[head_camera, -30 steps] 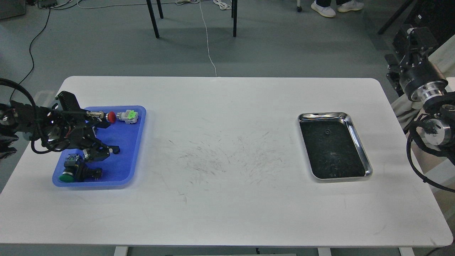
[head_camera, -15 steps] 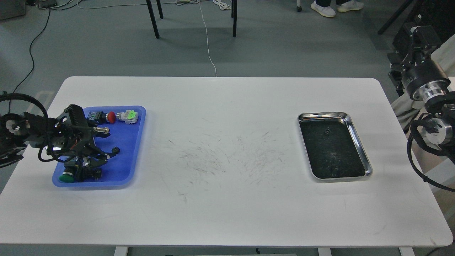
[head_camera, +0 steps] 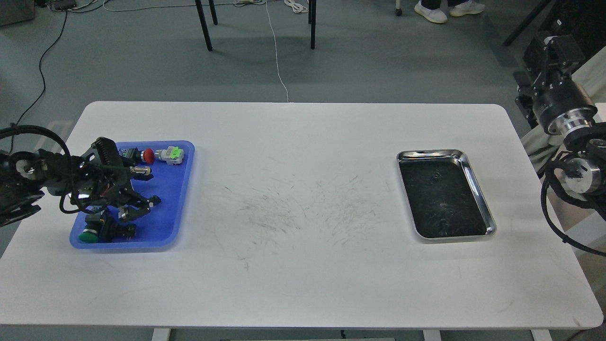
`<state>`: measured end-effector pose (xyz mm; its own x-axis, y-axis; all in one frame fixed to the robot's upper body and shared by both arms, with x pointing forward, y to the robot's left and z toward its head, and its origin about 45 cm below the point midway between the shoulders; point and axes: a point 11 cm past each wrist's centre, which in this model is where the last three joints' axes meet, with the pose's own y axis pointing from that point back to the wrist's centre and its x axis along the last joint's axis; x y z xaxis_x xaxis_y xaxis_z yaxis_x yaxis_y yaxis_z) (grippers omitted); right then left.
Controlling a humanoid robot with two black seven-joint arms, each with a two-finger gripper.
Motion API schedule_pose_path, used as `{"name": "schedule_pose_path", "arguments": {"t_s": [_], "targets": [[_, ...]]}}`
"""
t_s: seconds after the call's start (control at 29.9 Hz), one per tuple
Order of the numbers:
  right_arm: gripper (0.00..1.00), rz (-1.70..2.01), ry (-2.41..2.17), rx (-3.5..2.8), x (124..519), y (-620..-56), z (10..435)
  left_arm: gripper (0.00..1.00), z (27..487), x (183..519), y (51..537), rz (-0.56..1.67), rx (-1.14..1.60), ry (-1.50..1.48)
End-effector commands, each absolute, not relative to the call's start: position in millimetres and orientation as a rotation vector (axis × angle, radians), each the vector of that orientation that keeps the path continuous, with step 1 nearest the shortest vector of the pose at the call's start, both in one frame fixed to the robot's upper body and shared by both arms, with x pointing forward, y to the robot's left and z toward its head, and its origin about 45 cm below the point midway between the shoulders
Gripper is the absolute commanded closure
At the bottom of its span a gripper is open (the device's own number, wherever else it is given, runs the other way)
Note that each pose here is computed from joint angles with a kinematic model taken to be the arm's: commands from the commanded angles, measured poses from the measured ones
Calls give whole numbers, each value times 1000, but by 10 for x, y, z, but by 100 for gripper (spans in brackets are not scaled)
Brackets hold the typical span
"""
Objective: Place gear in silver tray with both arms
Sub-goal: 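Lower the left gripper into the blue tray toward a black gear, then close the left gripper on the black gear in the blue tray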
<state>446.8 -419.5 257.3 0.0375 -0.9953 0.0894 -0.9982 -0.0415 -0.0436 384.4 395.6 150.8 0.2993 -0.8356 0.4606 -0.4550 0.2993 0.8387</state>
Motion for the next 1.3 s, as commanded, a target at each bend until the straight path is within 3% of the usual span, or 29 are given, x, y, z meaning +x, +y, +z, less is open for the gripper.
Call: {"name": "schedule_pose_path", "arguments": {"t_s": [0.0,0.9,1.27], "targets": [[5,141,-2154,2238,4454,-4203,2551,38,1478,3827,3947,-384,1326,-1327],[5,127,-2146,2236,4426,-4213,2503,47,1322,3717,3984,-345,1322,-1283],[5,127,-2143,2232,4403,-4241,2498,56,1215,3699,4056,-301,1343,-1270]]}}
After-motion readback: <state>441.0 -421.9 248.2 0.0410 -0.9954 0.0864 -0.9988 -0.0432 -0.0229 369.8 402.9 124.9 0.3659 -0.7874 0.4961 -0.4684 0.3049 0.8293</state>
